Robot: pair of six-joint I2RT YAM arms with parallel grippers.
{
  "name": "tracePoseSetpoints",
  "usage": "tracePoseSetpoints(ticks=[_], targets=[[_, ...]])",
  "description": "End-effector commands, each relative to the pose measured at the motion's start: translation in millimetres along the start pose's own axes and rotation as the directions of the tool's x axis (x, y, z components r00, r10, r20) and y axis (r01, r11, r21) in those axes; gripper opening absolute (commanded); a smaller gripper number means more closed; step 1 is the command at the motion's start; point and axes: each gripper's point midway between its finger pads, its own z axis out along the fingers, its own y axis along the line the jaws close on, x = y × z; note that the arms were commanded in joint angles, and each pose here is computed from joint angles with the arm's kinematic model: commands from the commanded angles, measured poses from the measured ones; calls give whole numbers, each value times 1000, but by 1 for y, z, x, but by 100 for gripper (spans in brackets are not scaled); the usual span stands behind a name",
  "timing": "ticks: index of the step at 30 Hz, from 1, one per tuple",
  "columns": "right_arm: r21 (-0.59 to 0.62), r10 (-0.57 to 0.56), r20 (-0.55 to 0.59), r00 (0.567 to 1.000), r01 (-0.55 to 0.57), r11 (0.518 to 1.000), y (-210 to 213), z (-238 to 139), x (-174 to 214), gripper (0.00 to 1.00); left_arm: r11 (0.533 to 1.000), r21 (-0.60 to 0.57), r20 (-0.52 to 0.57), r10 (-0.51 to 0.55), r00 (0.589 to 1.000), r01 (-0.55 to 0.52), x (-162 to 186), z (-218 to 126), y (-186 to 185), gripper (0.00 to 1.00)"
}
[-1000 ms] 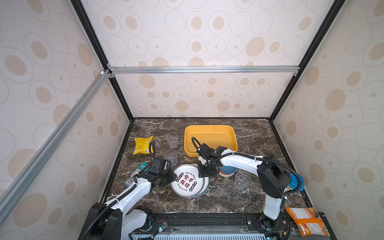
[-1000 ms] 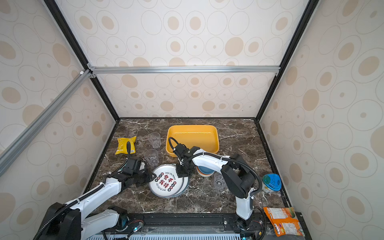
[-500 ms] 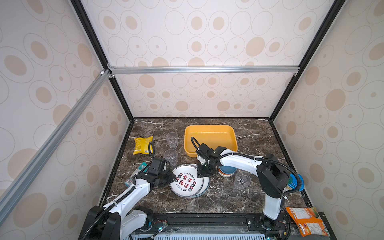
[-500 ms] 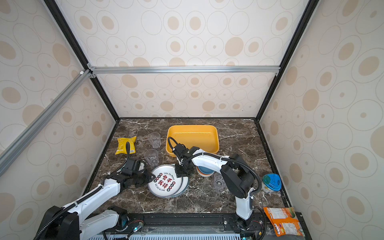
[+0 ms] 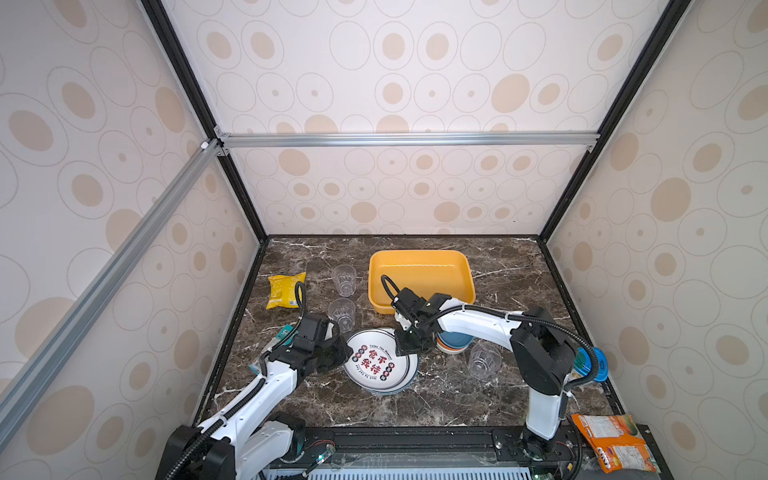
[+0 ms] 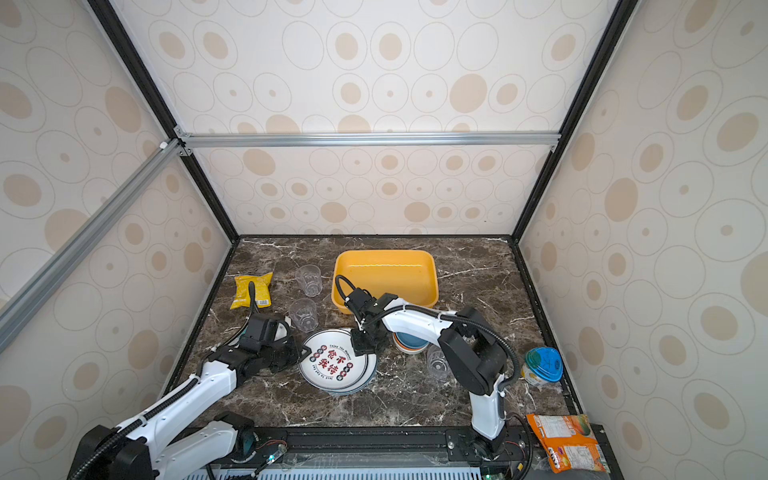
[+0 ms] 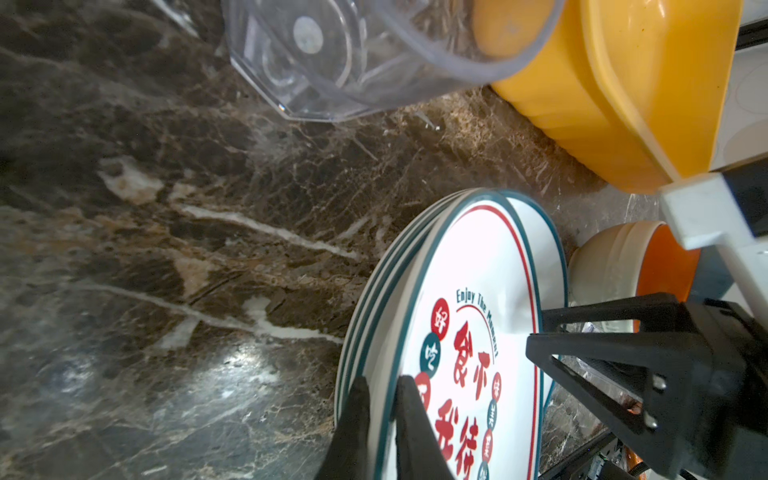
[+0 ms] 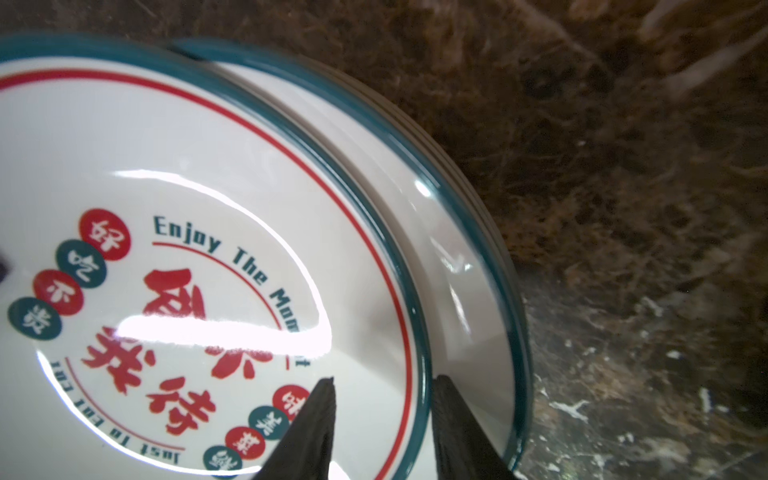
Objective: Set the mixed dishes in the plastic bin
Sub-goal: 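Lift the top plate off the stack with the right gripper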
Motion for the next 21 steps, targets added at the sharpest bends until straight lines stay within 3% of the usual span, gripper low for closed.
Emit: tracePoseSetpoints(ticks=[1, 13, 21], targets=[[-57, -39, 47, 998, 42, 998, 20, -15, -4, 45, 999, -36, 14, 5, 1000, -4, -2, -7, 3, 0], [-89, 8, 203, 979, 11, 996, 11, -71, -17, 46, 992, 115, 103, 39, 994, -51, -25, -29, -40, 0], [-119, 69, 324, 944, -32, 992, -9, -113, -23, 47, 971, 228, 151, 34, 988, -68, -41, -46, -72, 0]])
